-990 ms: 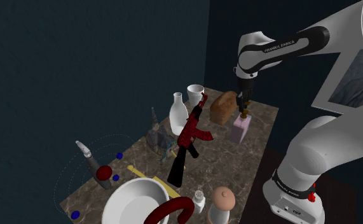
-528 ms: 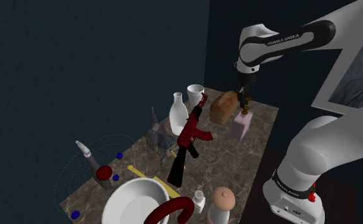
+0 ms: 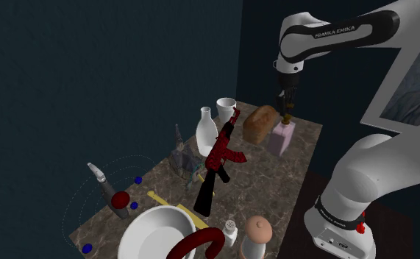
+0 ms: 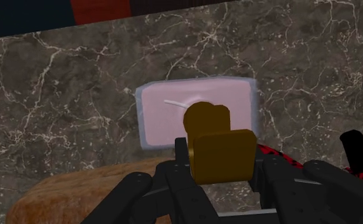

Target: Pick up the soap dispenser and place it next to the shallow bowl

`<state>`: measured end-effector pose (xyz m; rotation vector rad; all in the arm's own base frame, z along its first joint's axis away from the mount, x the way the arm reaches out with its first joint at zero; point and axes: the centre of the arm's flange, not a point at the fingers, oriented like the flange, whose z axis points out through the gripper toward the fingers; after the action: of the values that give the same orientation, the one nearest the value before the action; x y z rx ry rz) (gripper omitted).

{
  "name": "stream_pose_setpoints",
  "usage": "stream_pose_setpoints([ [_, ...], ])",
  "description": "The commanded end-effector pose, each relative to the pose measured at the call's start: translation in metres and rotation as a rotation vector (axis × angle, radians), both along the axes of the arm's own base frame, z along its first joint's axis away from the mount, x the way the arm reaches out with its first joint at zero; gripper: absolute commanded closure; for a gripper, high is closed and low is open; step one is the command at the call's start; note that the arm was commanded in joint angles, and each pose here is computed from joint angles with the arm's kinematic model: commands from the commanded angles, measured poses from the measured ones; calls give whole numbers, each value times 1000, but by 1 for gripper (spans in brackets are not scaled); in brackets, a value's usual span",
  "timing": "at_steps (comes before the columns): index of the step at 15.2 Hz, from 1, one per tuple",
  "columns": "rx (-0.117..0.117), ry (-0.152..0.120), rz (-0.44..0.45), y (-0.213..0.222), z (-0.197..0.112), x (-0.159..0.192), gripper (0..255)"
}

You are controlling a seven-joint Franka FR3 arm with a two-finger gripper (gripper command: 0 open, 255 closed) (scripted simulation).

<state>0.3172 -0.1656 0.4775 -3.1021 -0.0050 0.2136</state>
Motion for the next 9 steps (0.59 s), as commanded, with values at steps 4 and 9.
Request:
stream_pose_setpoints([
  [4, 0, 0, 0, 0, 27, 0, 255],
  [9, 0, 0, 0, 0, 53, 0, 255],
])
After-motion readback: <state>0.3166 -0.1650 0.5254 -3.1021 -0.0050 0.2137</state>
